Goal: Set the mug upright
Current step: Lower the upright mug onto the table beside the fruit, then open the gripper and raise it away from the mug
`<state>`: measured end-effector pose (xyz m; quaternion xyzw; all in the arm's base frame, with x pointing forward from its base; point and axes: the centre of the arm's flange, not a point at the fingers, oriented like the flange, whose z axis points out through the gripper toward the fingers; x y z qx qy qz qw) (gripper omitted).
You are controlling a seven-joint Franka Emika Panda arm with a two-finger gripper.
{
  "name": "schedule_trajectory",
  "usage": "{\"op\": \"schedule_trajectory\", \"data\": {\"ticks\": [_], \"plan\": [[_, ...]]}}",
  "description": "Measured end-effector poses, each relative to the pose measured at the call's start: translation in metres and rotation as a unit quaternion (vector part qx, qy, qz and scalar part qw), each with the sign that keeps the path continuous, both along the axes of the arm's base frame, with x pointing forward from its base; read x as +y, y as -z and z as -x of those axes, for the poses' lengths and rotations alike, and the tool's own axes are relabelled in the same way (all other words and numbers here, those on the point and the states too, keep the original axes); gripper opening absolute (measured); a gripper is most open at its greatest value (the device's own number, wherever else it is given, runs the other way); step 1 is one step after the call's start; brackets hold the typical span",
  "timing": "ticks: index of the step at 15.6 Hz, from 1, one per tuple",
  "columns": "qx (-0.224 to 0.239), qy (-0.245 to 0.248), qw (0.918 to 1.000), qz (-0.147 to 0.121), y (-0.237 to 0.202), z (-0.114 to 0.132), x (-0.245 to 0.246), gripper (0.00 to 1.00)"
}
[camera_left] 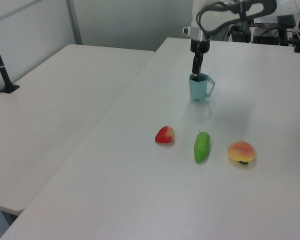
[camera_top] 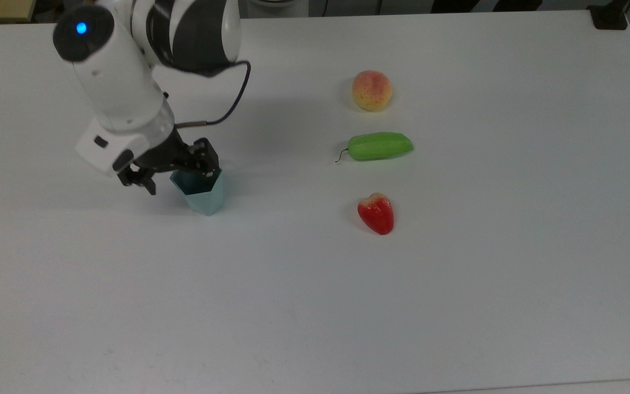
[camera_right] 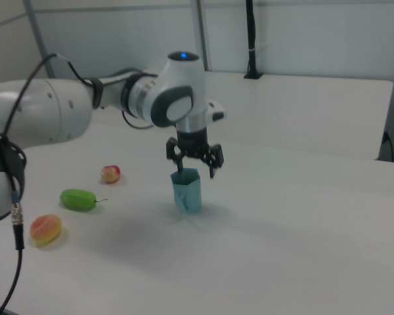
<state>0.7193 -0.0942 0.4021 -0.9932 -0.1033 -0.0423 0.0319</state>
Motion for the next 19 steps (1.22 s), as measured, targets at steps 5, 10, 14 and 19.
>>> {"op": "schedule_trajectory", "data": {"ticks": [5,10,14,19], "plan": [[-0.046,0.046,0.9978,-0.006,-0.138,0.039,0.006,1.00],[0.008,0.103,0.9942,-0.031,-0.246,0.123,0.041,1.00],[0.032,0.144,0.9883,-0.037,-0.278,0.170,0.107,1.00],[0.040,0.139,0.9889,-0.033,-0.265,0.184,0.149,1.00]]}}
